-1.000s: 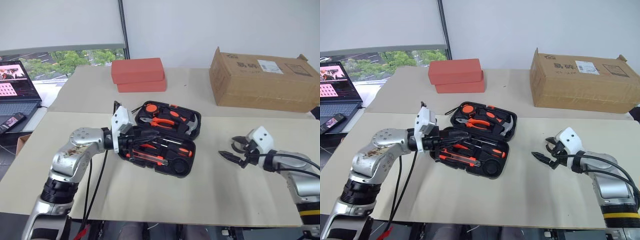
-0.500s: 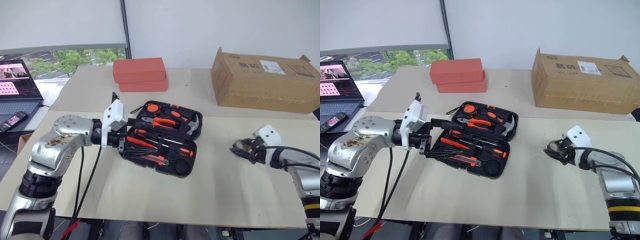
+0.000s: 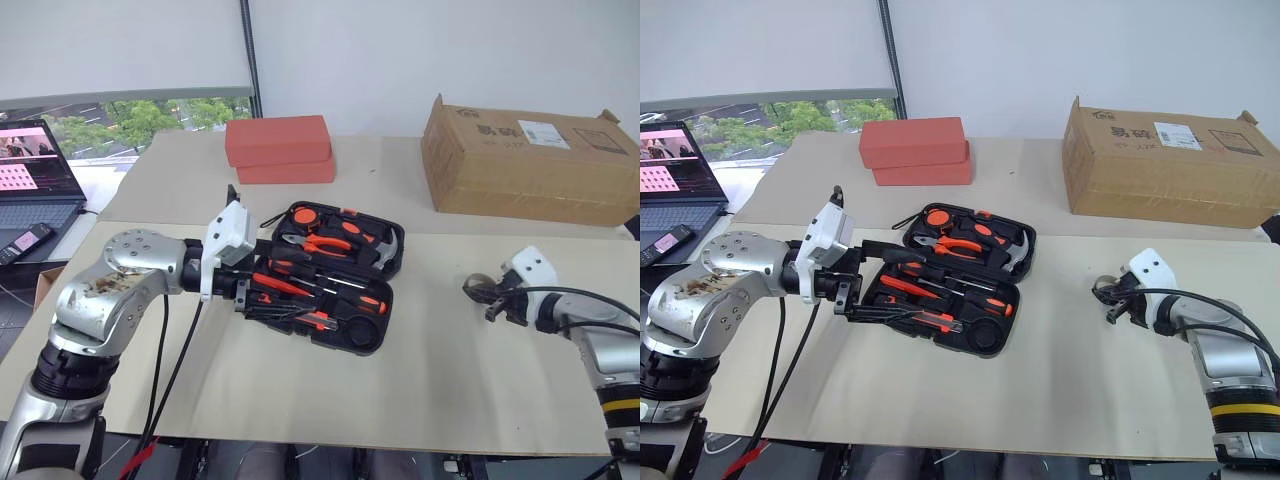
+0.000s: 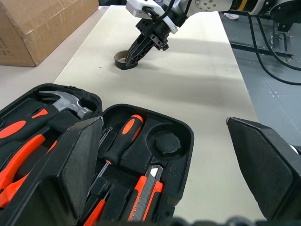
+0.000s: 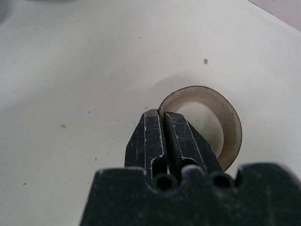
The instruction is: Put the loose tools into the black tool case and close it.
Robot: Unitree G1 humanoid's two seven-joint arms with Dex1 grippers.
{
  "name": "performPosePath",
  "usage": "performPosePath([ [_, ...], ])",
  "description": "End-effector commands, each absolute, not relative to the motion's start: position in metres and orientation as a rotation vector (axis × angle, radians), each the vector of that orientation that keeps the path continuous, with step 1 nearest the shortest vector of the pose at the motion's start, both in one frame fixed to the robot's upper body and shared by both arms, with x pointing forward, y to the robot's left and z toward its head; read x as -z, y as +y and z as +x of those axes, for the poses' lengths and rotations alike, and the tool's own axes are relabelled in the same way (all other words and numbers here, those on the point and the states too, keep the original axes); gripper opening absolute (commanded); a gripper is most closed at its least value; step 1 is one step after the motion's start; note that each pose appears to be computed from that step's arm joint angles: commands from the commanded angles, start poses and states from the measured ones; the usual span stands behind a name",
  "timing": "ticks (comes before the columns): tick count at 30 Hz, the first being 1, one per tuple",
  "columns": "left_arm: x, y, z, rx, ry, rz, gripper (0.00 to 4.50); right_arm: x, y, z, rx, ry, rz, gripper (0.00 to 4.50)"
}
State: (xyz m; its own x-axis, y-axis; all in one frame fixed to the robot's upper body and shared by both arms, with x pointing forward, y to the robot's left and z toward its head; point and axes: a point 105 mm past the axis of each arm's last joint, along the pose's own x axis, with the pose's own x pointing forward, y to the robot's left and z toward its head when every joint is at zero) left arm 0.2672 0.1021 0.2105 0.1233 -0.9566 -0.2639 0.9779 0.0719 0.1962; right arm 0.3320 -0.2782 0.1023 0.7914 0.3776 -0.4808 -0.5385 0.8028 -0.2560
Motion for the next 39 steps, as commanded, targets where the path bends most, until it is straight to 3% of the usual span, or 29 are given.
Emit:
performPosePath([
  [1,-0.220,0.107,0.265,1.442,0.034,0.391,4.50,-0.136,-0.264,0.335,-0.562,0.320,-0.445,0.03],
  [7,-0.214,0.121,0.264,1.413,0.089,0.421,4.50,-0.167,-0.183,0.304,-0.949,0.199,-0.413,0.03],
  [11,-0.212,0.125,0.264,1.405,0.102,0.430,4.50,-0.169,-0.140,0.283,-1.130,0.173,-0.405,0.03],
  [14,-0.212,0.125,0.263,1.404,0.101,0.431,4.50,-0.153,-0.126,0.268,-1.220,0.233,-0.451,0.03],
  [22,-0.210,0.123,0.261,1.403,0.101,0.427,4.50,-0.129,-0.103,0.262,-1.280,0.263,-0.492,0.03],
  [39,-0.210,0.123,0.261,1.402,0.103,0.430,4.50,-0.116,-0.090,0.249,-1.342,0.309,-0.493,0.03],
])
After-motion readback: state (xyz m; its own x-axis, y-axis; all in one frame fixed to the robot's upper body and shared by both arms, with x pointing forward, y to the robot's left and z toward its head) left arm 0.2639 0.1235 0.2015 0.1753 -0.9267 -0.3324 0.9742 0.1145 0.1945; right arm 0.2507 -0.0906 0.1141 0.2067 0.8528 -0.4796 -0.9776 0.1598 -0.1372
